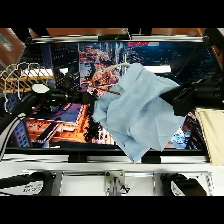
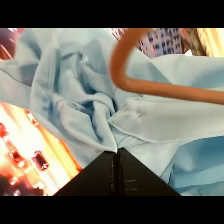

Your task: Fold the shirts.

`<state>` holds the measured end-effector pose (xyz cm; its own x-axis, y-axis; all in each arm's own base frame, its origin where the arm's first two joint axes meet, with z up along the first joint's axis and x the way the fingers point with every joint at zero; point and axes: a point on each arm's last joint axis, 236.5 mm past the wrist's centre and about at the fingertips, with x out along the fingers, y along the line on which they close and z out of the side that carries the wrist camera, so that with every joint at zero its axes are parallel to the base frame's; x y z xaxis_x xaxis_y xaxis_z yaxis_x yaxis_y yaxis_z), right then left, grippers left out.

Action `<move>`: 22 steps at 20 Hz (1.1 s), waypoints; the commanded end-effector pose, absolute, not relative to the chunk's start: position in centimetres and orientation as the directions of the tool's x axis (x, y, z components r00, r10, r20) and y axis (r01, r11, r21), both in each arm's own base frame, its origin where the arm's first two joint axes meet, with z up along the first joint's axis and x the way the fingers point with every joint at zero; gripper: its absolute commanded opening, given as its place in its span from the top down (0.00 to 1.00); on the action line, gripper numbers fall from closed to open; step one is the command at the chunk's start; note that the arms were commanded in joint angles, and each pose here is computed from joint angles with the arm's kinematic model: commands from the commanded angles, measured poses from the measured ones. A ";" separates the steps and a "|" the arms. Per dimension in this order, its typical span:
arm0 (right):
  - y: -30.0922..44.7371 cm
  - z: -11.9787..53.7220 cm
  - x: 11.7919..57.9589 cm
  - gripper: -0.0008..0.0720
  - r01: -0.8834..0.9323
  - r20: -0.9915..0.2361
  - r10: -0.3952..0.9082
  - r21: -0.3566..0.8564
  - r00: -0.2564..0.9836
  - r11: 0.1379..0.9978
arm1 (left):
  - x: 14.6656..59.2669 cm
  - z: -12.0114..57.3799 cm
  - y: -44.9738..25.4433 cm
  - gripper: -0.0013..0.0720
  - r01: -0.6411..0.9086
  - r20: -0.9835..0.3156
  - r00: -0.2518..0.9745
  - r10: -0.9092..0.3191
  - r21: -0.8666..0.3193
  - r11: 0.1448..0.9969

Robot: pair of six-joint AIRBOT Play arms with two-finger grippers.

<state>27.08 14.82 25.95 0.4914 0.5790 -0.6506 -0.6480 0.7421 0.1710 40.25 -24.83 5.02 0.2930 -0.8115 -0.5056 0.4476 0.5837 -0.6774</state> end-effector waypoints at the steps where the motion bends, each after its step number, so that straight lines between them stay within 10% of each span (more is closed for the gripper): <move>1: 16.8 27.5 26.4 0.89 -0.702 -0.585 0.665 0.215 0.464 0.679 | 41.7 5.4 -20.9 0.92 0.398 -0.529 0.361 -0.768 -0.657 0.640; 22: 15.4 25.9 26.2 0.89 -0.746 -0.653 0.605 0.090 0.456 0.659 | 43.5 14.6 -16.1 0.92 0.502 -0.441 0.436 -0.784 -0.604 0.619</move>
<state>25.75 16.38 26.57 0.4376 0.6459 -0.6256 -0.7552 0.6416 0.1342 44.21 -16.04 13.16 0.4659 -0.7619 -0.4500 0.4661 0.6436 -0.6070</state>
